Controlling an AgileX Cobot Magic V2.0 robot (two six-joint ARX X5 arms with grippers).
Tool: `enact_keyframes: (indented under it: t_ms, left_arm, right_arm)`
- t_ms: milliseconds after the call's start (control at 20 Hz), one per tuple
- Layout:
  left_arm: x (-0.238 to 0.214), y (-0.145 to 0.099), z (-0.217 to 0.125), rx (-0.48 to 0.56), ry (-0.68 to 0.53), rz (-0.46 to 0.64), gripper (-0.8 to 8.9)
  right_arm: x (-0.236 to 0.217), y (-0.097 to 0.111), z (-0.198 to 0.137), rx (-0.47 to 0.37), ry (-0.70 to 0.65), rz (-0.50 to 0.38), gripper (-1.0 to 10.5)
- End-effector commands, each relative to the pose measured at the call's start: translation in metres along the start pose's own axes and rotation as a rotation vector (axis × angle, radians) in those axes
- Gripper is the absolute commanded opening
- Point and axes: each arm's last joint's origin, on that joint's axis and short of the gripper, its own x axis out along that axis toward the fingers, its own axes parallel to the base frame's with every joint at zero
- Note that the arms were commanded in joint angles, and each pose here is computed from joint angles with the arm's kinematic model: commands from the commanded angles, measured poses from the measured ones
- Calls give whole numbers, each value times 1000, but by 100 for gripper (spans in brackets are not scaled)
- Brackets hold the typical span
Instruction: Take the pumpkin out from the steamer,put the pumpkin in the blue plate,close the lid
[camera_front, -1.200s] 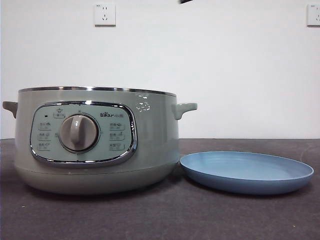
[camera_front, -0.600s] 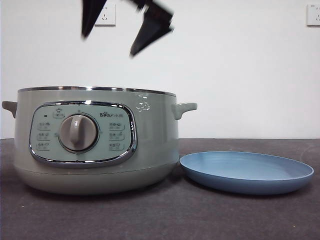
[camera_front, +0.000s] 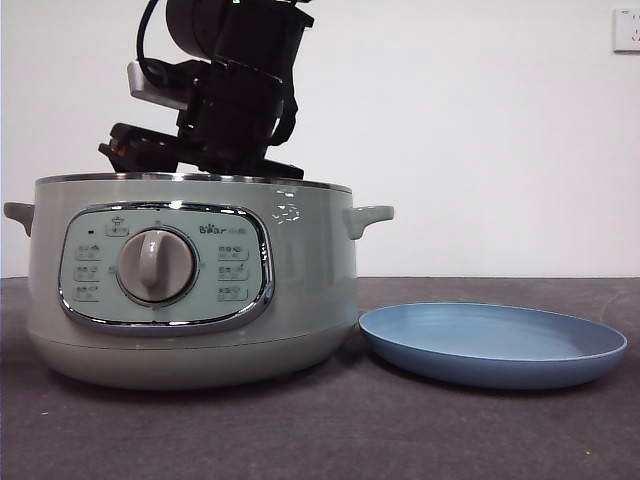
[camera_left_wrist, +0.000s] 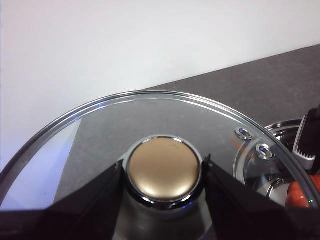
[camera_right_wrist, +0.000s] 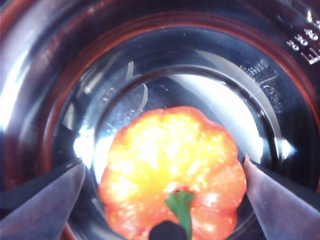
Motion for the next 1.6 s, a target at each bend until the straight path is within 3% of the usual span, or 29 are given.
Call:
enact_keyframes:
  t_ms: [50,100,150,350,550,700,900,1050,1150,1350,1600]
  left_arm:
    - [-6,4,5,-18,-52,11,-9]
    - [-6,4,5,-18,-53,11,-9]
    - [-6,4,5,-18,-53,11,-9]
    - [-6,4,6,-19,-54,8,-9]
    - [-6,4,7,-29,-72,5,-9]
    - [-6,3,11,-44,-105,-32,-9]
    - [-6,3,13,-55,-128,-43,-9]
    - [-6,3,15,-63,-143,-42,-9]
    - [-7,3,16,-68,-152,-41,-9]
    - [-6,3,16,-73,-159,-41,-9]
    - [8,-5,18,-49,-115,-47,-9]
  right_arm:
    - [4,0,-1,2,12,-4,380]
    - [4,1,-2,2,19,-4,118]
    - [4,0,-1,2,16,-4,-25]
    - [-13,1,-1,3,5,-6,-11]
    - [-91,-9,-16,36,5,-21,-11]
    - [-163,-36,-43,150,-20,-71,-11]
    - [-224,-78,-89,448,5,-347,-11]
    - [-236,-93,-118,588,28,-545,-11]
    - [-229,-97,-136,630,70,-598,-11]
    - [-190,-98,-163,620,39,-578,-11]
    - [-126,-99,-176,559,-89,-329,-11]
